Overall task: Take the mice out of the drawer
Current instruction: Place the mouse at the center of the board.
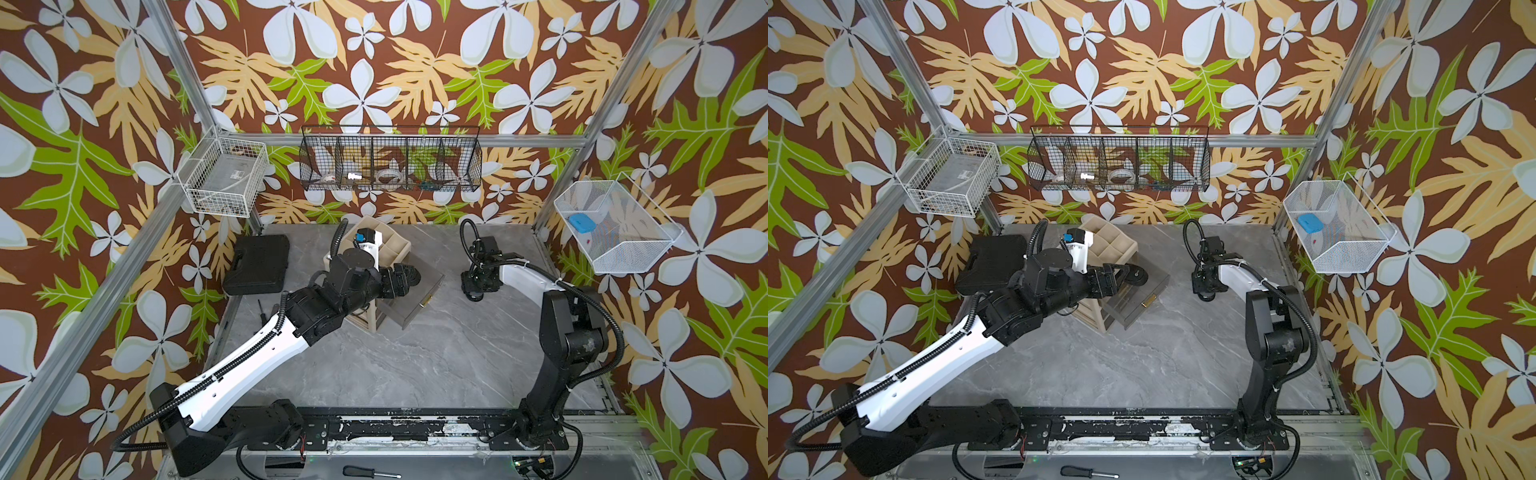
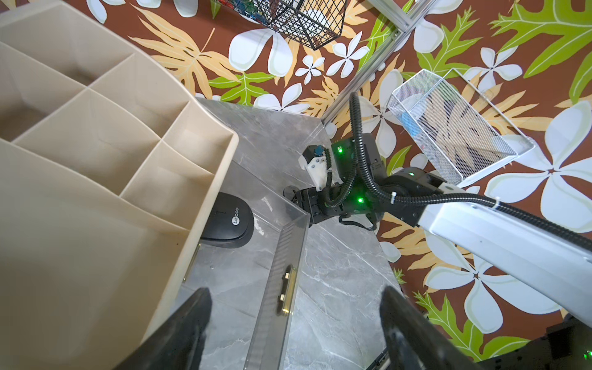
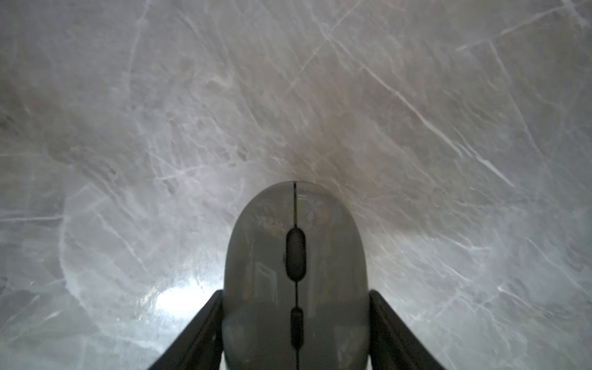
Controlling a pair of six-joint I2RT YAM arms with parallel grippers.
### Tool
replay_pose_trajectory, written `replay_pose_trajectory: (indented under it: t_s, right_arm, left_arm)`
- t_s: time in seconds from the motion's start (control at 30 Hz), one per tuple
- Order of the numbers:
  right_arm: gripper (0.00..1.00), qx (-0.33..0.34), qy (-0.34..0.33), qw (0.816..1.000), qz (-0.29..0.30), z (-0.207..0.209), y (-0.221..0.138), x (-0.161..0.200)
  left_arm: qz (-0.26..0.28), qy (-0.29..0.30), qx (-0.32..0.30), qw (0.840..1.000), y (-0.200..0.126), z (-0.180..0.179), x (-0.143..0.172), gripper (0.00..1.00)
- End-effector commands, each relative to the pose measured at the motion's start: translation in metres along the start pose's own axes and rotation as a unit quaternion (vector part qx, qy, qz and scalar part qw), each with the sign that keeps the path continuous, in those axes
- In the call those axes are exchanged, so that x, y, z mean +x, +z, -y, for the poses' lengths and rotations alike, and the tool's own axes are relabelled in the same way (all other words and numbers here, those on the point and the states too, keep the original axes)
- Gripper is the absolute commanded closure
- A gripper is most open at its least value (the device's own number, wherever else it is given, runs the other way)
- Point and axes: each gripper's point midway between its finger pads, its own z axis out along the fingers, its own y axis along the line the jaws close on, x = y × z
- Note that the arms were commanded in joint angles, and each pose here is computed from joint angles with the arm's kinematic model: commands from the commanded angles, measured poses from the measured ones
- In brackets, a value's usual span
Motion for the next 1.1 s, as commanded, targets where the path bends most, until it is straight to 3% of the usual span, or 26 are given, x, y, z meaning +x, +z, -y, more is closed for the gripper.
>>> replay_pose_trajectory:
  t_s: [0.0,0.4,0.53,0.73,1.07]
  right_arm:
    - [0.37,-0.005,0.014,1.000,0.010,-0.002,0.011,-0.015]
    - [0.35,-0.028,0.022,0.999,-0.007,-0.013,0.043,-0.029]
    - [0.28,-0.039,0.022,0.999,-0.008,-0.016,0.042,-0.030]
    - [0.14,-0.041,0.031,0.999,0.016,-0.016,0.018,-0.037]
    - [0.12,-0.047,0.042,0.996,0.061,-0.011,-0.052,-0.033]
  left_arm:
    - [0.026,-0.002,0.002,1.000,-0.001,0.004,-0.013,0.15]
    - [0.033,0.007,-0.004,0.999,0.001,0.003,-0.016,0.14]
    - [0.032,0.013,0.000,0.999,-0.001,0.007,-0.019,0.13]
    - [0.043,0.016,0.002,0.999,-0.007,0.009,-0.026,0.12]
    - [0.058,0.024,0.000,0.998,-0.023,0.007,-0.032,0.10]
